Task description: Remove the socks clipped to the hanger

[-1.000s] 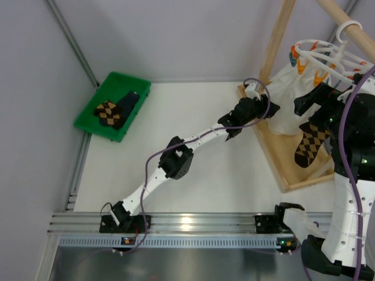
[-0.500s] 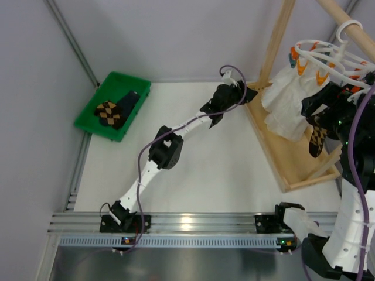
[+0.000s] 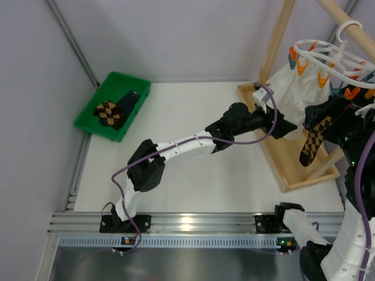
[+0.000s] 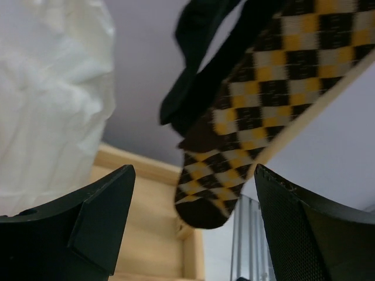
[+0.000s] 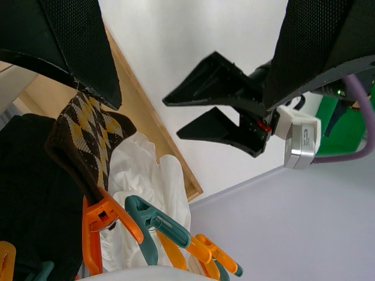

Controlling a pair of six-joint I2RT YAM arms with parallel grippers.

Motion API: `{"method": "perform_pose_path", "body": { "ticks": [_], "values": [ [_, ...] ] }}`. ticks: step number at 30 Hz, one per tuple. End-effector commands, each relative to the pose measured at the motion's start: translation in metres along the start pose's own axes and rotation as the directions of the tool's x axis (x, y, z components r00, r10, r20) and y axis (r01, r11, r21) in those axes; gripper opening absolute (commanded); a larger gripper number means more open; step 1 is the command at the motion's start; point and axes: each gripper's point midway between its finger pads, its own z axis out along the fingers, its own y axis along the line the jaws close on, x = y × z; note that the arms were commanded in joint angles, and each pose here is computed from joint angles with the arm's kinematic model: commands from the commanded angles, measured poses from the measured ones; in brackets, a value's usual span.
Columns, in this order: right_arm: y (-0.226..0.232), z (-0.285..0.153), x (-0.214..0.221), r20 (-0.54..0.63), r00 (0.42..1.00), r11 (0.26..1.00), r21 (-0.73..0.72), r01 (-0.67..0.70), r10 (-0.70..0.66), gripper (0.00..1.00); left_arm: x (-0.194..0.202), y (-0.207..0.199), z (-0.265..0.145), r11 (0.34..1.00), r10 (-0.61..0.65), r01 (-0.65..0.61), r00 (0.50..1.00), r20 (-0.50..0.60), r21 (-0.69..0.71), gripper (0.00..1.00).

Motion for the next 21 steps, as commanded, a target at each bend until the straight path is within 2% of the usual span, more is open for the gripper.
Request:
{"method": "perform_pose_path", "body": {
  "ticks": [1,2,3,8,12,14,18,20,21],
  "values": [
    [0.0,-0.002,0.005,-0.02,1.0,1.0,-0.001,-0.012,0.012,1.0,-0.004,-0.023,0.016,0.995,0.066,-0.071,0.996,0.062,0.075,0.87],
    [0.0,-0.003,0.006,-0.022,1.0,1.0,-0.002,-0.012,0.012,0.99,0.002,-0.029,0.021,0.994,0.028,-0.033,0.998,0.053,0.105,0.88],
    [0.001,-0.004,0.006,-0.02,1.0,1.0,-0.006,-0.012,0.012,1.0,-0.007,-0.037,0.027,0.99,0.019,-0.03,0.997,0.077,0.139,0.88],
    [0.002,-0.01,0.007,-0.018,1.0,1.0,-0.017,-0.009,0.008,1.0,0.01,-0.043,0.046,0.955,-0.035,-0.007,0.99,0.137,0.298,0.97],
    [0.005,-0.016,0.004,-0.007,1.0,1.0,-0.029,0.001,-0.001,0.99,0.02,-0.023,0.063,0.965,-0.077,0.03,0.982,0.175,0.259,0.98],
    [0.005,-0.017,0.002,-0.001,1.0,0.999,-0.031,0.011,-0.011,0.99,0.013,-0.027,0.062,0.957,-0.095,0.031,0.973,0.209,0.289,0.98],
    [0.003,-0.015,0.002,-0.004,1.0,1.0,-0.022,0.02,-0.02,0.99,0.021,-0.045,0.054,0.915,-0.121,0.037,0.975,0.188,0.401,0.98],
    [0.002,-0.013,0.004,-0.008,1.0,1.0,-0.019,0.021,-0.021,0.99,0.036,-0.039,0.05,0.927,-0.139,0.073,0.978,0.158,0.369,0.98],
    [0.003,-0.013,0.003,-0.003,1.0,1.0,-0.023,0.02,-0.02,0.99,0.031,-0.045,0.046,0.929,-0.135,0.069,0.978,0.161,0.365,0.98]
  ]
}}
